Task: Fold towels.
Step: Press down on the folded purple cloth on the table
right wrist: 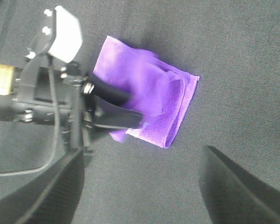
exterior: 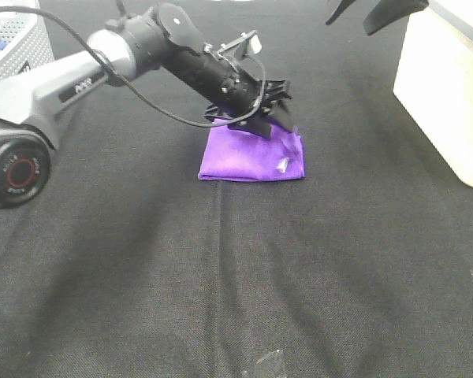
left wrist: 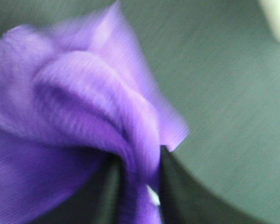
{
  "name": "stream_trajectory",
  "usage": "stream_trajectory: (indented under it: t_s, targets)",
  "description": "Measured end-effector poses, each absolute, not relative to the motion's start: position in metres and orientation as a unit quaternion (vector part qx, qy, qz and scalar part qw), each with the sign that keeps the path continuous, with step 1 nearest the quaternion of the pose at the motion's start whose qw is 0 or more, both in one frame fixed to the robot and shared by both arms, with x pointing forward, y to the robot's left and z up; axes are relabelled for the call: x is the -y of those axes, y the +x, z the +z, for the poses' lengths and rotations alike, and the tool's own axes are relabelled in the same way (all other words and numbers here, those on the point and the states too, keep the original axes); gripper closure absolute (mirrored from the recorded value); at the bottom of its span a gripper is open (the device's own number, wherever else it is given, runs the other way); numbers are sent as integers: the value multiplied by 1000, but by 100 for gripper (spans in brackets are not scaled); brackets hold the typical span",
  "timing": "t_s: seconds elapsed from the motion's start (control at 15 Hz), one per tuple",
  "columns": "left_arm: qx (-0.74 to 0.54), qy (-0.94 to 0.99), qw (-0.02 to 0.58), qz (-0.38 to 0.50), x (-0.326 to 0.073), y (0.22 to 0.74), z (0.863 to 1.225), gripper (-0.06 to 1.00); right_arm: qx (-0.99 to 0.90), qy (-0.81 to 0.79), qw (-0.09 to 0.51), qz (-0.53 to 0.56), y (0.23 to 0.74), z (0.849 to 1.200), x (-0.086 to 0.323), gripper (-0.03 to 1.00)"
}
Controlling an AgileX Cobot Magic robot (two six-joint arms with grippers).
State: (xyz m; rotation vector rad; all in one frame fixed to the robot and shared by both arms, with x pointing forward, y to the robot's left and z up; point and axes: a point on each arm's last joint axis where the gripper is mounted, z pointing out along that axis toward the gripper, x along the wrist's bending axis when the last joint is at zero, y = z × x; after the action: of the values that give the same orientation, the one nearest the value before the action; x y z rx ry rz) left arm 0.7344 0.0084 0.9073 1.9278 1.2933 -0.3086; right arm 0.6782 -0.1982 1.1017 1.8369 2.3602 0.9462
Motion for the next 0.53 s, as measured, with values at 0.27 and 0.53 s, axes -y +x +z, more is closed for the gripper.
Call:
stream_trajectory:
  t_s: [0.27, 0.53]
  targets:
    - [-480, 750, 447, -87, 23, 729, 912, 33, -752, 581, 13, 313, 672, 1116, 199, 29]
    - [-456, 778, 427, -69, 11, 730, 923, 32, -756, 570, 26, 321, 665, 1129, 200, 29]
